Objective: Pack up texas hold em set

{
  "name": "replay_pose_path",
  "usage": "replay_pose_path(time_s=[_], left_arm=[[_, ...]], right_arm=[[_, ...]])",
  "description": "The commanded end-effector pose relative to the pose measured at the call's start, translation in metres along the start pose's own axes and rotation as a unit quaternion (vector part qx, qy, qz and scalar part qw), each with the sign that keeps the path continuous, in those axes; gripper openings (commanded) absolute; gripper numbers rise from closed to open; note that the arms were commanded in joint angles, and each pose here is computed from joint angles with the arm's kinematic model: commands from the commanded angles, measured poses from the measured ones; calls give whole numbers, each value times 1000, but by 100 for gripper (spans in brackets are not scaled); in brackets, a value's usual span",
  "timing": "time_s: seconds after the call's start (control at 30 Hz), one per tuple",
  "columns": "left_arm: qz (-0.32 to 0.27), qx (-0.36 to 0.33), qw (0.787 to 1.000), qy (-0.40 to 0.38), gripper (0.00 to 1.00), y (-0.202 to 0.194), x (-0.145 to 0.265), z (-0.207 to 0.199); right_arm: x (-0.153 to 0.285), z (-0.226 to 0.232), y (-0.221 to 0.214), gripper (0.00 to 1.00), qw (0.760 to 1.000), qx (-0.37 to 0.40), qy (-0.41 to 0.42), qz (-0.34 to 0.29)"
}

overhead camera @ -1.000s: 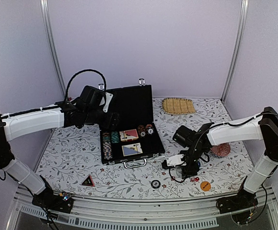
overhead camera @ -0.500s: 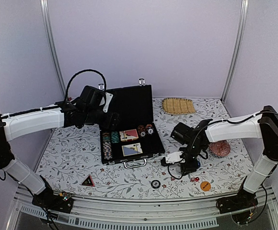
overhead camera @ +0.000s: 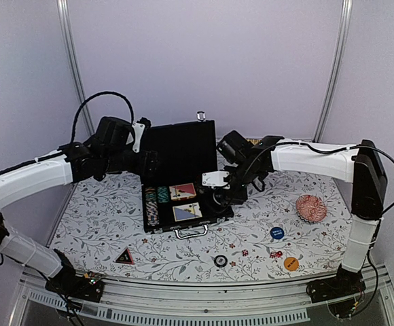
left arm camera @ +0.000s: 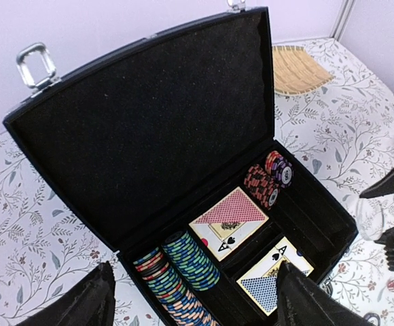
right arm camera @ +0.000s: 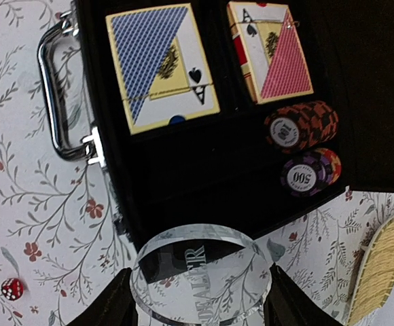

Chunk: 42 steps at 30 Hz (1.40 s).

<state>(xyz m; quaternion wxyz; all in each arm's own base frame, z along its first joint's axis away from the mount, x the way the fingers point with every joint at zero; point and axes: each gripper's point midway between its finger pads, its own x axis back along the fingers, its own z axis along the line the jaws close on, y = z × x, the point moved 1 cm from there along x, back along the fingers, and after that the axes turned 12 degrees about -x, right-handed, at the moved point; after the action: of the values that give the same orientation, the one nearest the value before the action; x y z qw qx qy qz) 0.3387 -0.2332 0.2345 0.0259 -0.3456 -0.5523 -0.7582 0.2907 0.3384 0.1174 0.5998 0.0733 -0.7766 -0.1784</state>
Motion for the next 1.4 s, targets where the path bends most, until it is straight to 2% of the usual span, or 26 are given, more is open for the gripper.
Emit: replay_pose_path(time_s=[0.0, 0.23, 0.5, 0.77, 0.83, 1.37], left_arm=[[-10, 43, 999, 19, 82, -3, 18, 16], [-37, 86, 994, 60, 82, 2, 47, 37], [-72, 123, 988, 61, 81, 4, 74, 44], [-70, 131, 987, 59, 81, -2, 78, 44], [-70, 131, 987, 58, 81, -2, 78, 44], [-70, 134, 987, 60, 81, -8, 81, 44]], right_arm=[[-14, -28, 44, 56, 999, -16, -30, -40], [-35, -52, 97, 57, 995, -30, -41, -90], [-60, -65, 124, 57, 991, -33, -52, -120], [-64, -67, 148, 58, 985, -39, -45, -162], [-87, -63, 141, 58, 988, -39, -36, -147], [-134, -52, 140, 59, 989, -39, -15, -141]])
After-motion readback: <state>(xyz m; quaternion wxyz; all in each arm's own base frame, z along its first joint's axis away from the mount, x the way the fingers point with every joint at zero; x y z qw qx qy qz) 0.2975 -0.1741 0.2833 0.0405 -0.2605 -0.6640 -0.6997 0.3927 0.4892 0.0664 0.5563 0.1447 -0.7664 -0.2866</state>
